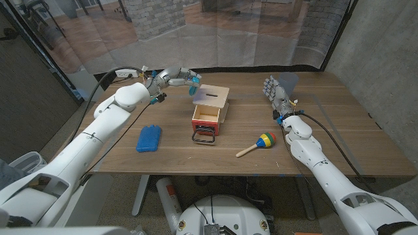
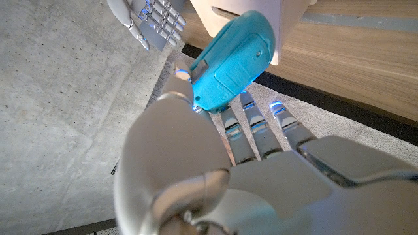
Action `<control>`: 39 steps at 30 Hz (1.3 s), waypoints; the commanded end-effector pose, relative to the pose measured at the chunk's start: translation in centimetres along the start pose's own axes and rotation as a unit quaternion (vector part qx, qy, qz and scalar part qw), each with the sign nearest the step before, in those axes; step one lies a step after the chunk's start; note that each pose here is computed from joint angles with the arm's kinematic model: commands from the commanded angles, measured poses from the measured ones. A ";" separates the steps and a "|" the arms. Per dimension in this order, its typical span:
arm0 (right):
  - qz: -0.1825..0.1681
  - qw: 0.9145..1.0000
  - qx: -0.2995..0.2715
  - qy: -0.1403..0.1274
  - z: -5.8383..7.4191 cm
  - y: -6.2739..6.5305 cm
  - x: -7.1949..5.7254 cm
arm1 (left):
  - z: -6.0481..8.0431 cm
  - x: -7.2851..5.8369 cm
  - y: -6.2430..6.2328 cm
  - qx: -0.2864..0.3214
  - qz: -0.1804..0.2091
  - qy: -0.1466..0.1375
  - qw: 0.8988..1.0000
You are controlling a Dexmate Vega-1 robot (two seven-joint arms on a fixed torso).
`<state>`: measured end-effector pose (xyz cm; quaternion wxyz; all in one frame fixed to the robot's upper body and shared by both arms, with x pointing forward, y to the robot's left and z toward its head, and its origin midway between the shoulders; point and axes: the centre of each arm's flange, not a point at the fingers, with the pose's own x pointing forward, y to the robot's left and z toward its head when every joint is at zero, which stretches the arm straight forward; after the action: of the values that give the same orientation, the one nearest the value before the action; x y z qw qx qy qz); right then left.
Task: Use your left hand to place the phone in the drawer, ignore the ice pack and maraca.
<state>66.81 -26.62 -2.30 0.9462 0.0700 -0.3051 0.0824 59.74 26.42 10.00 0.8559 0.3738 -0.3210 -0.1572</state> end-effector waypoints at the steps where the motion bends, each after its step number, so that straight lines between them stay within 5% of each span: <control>1: 0.000 1.000 -0.001 -0.002 0.1 0.3 -0.1 | 0.9 -1.1 0.0 0.002 -0.012 -0.008 1.000; 39: 0.003 1.000 -0.002 -0.015 0.9 0.7 0.3 | 3.2 -2.3 -2.0 0.035 -0.023 -0.032 0.999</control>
<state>66.35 -26.05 -1.66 0.9429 0.0679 -0.3155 0.0825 56.65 25.27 9.49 0.8337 0.3972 -0.3396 -0.1785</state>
